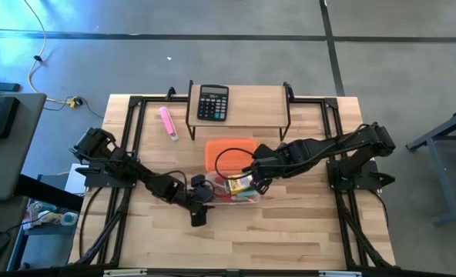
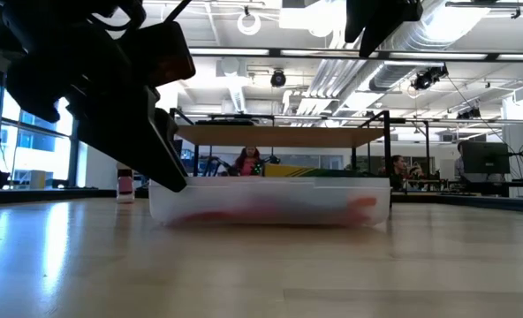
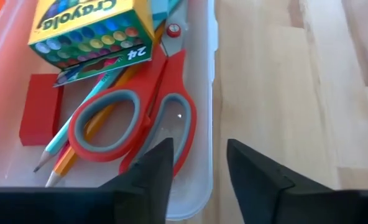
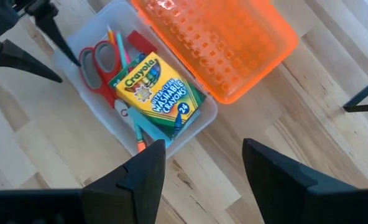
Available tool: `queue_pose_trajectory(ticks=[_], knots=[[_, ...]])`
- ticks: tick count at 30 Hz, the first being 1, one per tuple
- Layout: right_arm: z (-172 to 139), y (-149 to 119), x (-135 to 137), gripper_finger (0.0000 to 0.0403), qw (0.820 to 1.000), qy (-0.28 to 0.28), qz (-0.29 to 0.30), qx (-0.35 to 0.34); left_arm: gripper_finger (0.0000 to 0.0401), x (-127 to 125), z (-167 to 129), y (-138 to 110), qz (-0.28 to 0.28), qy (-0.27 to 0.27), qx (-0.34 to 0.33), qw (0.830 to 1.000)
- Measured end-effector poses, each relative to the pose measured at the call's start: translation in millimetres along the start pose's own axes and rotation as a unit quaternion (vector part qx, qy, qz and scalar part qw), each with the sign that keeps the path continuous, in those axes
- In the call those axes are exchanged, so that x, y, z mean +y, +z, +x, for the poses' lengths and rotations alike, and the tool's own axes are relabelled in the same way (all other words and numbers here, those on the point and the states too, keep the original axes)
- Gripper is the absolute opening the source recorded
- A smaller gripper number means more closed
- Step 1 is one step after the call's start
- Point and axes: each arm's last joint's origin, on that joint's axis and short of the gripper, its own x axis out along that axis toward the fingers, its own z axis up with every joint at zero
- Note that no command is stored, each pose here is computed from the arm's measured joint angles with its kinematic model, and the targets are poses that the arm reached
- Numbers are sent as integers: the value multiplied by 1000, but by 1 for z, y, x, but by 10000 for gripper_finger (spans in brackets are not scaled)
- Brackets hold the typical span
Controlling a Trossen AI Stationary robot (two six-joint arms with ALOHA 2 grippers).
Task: Pack school essentials
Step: Move the supply box to the bottom left of the table
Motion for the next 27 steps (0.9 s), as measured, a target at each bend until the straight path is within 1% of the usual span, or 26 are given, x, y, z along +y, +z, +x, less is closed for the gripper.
queue_pose_trajectory(ticks=[6,12,22,27], knots=[[0,0,0,204,1000,-1,0,1,88,-11,-3,-5,14,-19,4,1000],[0,0,0,204,1000,-1,0,1,59,-27,-9,-13,35,-52,14,998],[0,0,0,204,1000,-1,0,1,38,-54,-22,-32,77,-102,33,991],[0,0,0,204,1000,-1,0,1,38,-63,-27,-42,68,-107,52,991]])
